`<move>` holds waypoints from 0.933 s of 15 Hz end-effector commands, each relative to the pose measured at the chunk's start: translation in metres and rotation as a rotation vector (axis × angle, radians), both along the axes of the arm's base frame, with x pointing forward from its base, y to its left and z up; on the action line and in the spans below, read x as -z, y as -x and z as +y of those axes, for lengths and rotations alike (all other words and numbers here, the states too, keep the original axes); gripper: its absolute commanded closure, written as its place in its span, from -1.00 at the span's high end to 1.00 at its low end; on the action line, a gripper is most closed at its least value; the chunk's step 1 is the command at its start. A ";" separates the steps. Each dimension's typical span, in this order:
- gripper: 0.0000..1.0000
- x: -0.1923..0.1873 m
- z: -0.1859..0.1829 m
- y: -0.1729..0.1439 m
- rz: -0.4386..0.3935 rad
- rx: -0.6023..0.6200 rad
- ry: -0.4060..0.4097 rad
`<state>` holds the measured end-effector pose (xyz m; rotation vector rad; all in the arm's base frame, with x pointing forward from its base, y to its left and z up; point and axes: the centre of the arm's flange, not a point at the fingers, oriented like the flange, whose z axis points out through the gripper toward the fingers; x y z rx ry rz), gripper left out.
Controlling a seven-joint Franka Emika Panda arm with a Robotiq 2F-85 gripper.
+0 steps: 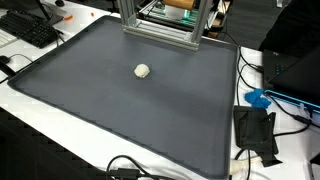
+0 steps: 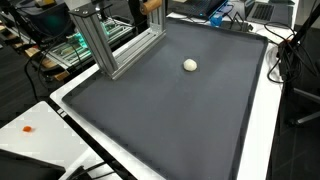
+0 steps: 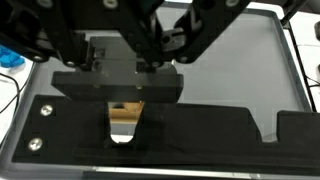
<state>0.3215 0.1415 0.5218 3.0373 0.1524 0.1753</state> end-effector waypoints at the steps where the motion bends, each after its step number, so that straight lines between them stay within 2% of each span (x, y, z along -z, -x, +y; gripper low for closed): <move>1: -0.56 -0.014 0.002 -0.031 -0.079 0.005 -0.024; 5: -0.56 -0.008 0.004 -0.064 -0.175 0.018 -0.077; 6: -0.56 -0.009 0.002 -0.043 -0.147 0.004 -0.064; 7: -0.06 -0.006 0.002 -0.047 -0.148 0.005 -0.067; 13: -0.06 -0.003 0.003 -0.048 -0.138 0.002 -0.066; 14: -0.56 -0.003 0.003 -0.048 -0.138 0.002 -0.066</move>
